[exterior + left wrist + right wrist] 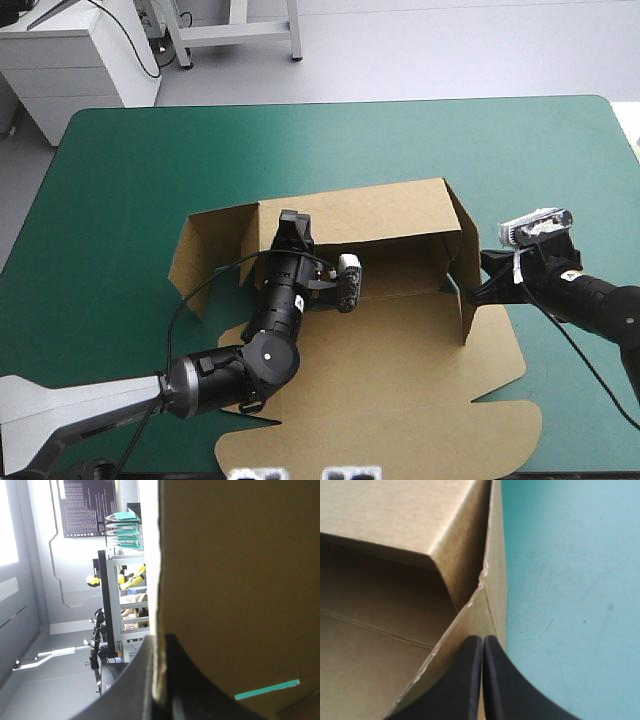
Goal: Fold the box
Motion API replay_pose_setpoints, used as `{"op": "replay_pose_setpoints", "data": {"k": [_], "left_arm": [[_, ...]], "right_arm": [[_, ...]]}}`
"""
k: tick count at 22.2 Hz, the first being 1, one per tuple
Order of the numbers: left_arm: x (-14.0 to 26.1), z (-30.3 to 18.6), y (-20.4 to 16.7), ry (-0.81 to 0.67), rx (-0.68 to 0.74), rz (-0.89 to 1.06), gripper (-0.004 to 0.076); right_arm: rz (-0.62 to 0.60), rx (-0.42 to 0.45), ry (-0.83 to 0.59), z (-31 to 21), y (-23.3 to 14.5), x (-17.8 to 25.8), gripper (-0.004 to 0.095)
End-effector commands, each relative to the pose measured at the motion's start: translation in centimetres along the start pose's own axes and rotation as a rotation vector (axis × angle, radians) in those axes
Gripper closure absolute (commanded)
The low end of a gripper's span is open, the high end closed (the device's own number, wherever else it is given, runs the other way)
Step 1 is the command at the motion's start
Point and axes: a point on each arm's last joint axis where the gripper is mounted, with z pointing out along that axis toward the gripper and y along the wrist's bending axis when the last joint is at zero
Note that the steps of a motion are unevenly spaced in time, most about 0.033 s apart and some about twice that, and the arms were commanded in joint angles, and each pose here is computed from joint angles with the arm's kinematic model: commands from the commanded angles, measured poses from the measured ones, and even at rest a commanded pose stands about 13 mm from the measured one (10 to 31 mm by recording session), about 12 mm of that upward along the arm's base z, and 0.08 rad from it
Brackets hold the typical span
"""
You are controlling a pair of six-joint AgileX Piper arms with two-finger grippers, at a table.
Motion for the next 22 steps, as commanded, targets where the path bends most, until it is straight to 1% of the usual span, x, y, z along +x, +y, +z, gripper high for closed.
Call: {"op": "replay_pose_setpoints", "data": {"k": [1, 2, 3, 4, 5, 6, 7, 8, 10, 11, 12, 14, 16, 19, 22], "left_arm": [[0.1, -0.8, 2.2, -0.018, -0.077, -0.034, 0.0732], [0.1, -0.8, 2.2, -0.018, -0.077, -0.034, 0.0732], [0.1, -0.8, 2.2, -0.018, -0.077, -0.034, 0.0732], [0.1, -0.8, 2.2, -0.018, -0.077, -0.034, 0.0732], [0.1, -0.8, 2.2, -0.019, -0.079, -0.033, 0.0732], [0.1, -0.8, 2.2, -0.019, -0.079, -0.033, 0.0732], [0.1, -0.8, 2.2, -0.019, -0.079, -0.033, 0.0732], [0.1, -0.8, 2.2, -0.019, -0.079, -0.033, 0.0732], [0.2, -0.8, 2.2, -0.011, -0.083, -0.034, 0.0732], [0.2, -0.8, 2.2, -0.011, -0.083, -0.034, 0.0732], [0.2, -0.8, 2.2, -0.012, -0.084, -0.032, 0.0732], [0.2, -0.8, 2.2, -0.012, -0.085, -0.031, 0.0732], [0.2, -0.8, 2.3, -0.013, -0.087, -0.03, 0.0732], [0.1, -0.8, 2.3, -0.018, -0.093, -0.024, 0.0732], [0.1, -0.8, 2.3, -0.018, -0.093, -0.024, 0.0731]], "right_arm": [[-0.085, -0.018, -0.063, -0.6, 0.3, -1.1, 0.0747], [-0.102, -0.02, -0.061, -0.6, 0.4, -1.1, 0.0693], [-0.13, -0.022, -0.059, -0.6, 0.4, -1.1, 0.0526], [-0.134, -0.022, -0.06, -0.6, 0.4, -1.1, 0.047], [-0.149, -0.027, -0.056, -0.6, 0.4, -1.1, 0.0283], [-0.174, -0.037, -0.05, -0.6, 0.5, -1.0, 0.0198], [-0.2, -0.043, -0.039, -0.6, 0.6, -0.9, 0.0174], [-0.243, -0.046, -0.016, -0.6, 0.6, -0.7, 0.0181], [-0.25, -0.077, 0.007, -0.6, 0.8, -0.4, 0.0186], [-0.238, -0.084, 0.0, -0.6, 0.9, -0.5, 0.0186], [-0.207, -0.105, -0.017, -0.7, 1.1, -0.6, 0.0186], [-0.185, -0.143, -0.023, -0.4, 1.3, -0.7, 0.0188], [-0.167, -0.153, -0.001, 0.2, 1.1, -0.5, 0.0188], [-0.105, -0.163, 0.023, 1.5, 0.6, -0.1, 0.0187], [-0.065, -0.188, -0.012, 2.6, 0.4, -0.2, 0.0188]]}}
